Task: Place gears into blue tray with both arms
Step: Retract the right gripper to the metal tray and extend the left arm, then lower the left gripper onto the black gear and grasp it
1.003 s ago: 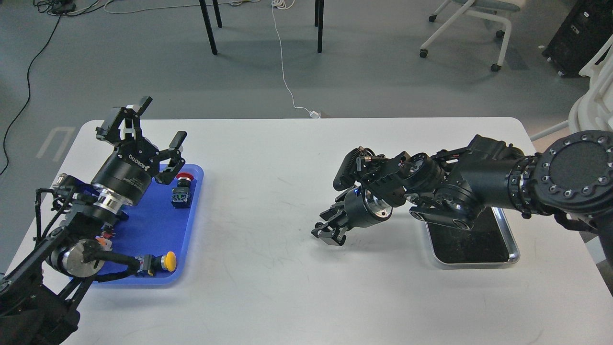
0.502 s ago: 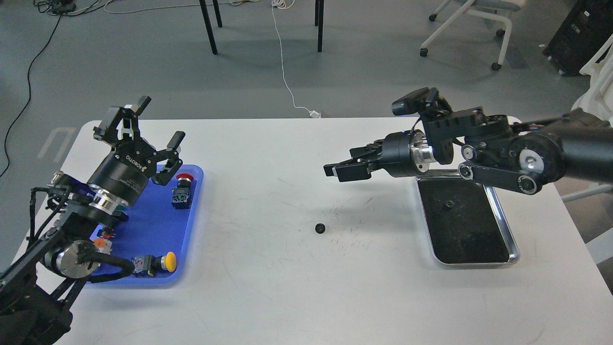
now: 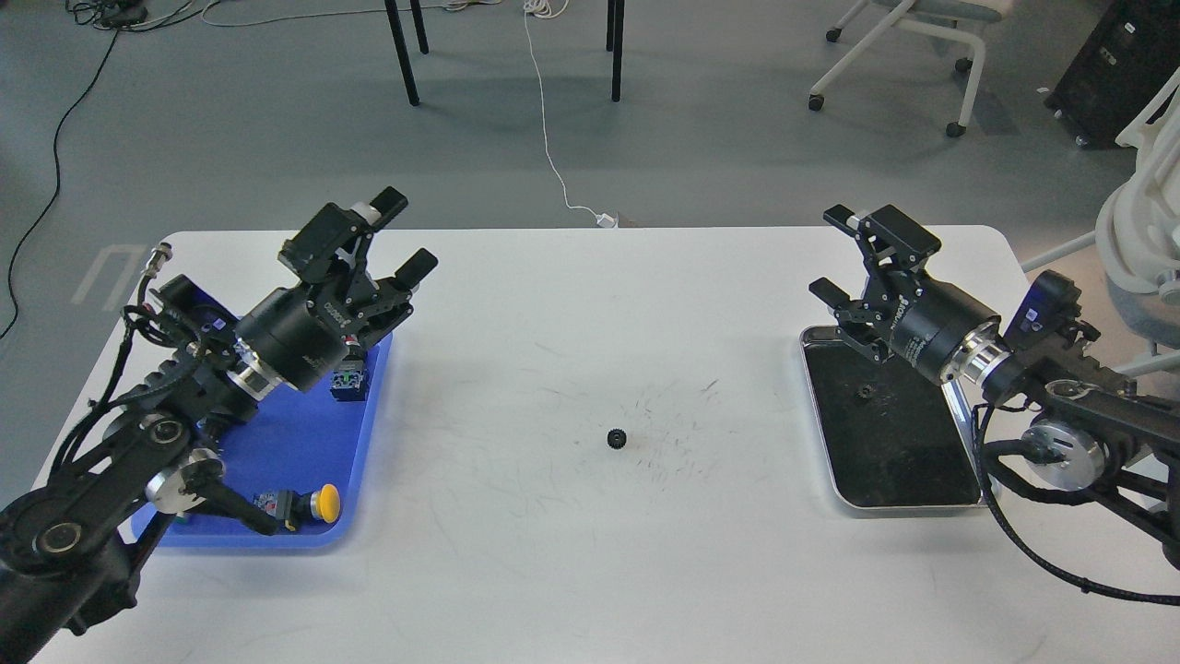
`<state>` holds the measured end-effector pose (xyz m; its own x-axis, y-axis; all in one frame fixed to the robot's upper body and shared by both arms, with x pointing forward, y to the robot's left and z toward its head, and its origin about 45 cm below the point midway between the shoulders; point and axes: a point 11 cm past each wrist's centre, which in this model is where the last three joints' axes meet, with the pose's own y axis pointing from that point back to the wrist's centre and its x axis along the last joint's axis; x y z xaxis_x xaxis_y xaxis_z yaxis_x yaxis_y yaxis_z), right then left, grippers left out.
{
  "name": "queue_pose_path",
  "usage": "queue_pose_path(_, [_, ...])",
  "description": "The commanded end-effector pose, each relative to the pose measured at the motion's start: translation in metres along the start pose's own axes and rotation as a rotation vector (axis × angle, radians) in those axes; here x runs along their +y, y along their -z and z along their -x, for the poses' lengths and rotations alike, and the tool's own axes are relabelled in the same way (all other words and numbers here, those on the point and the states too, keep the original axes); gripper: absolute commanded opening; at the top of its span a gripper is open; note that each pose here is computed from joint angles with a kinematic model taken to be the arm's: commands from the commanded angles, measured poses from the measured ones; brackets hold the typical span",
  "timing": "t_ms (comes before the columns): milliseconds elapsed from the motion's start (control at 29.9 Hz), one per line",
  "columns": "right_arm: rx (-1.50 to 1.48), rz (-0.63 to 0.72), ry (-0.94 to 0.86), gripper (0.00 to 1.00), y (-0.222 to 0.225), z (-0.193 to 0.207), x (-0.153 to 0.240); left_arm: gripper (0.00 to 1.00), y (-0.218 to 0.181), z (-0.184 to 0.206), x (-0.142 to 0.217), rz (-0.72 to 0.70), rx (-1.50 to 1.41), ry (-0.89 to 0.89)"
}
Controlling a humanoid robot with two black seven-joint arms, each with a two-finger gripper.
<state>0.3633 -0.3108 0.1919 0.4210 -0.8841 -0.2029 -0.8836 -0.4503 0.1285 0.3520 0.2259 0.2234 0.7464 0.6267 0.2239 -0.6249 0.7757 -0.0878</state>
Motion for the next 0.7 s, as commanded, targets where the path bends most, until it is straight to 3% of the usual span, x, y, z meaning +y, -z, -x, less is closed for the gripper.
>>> queue_pose_path(0, [-0.209, -0.048, -0.081, 0.97, -0.011, -0.018, 0.021, 0.98, -0.007, 0.030, -0.039, -0.072, -0.261, 0.264])
queue_pose_path(167, [-0.291, -0.040, -0.149, 0.97, -0.027, -0.028, 0.036, 0.98, -0.005, 0.061, -0.074, -0.169, -0.635, 0.602])
queue_pose_path(334, [-0.330, -0.054, -0.177, 0.97, -0.027, -0.033, 0.036, 0.98, 0.020, 0.095, -0.106, -0.251, -0.975, 0.889])
queue_pose_path(669, [-0.312, -0.061, -0.218, 0.97, -0.026, -0.047, 0.040, 0.95, 0.060, 0.136, -0.149, -0.309, -1.310, 1.109])
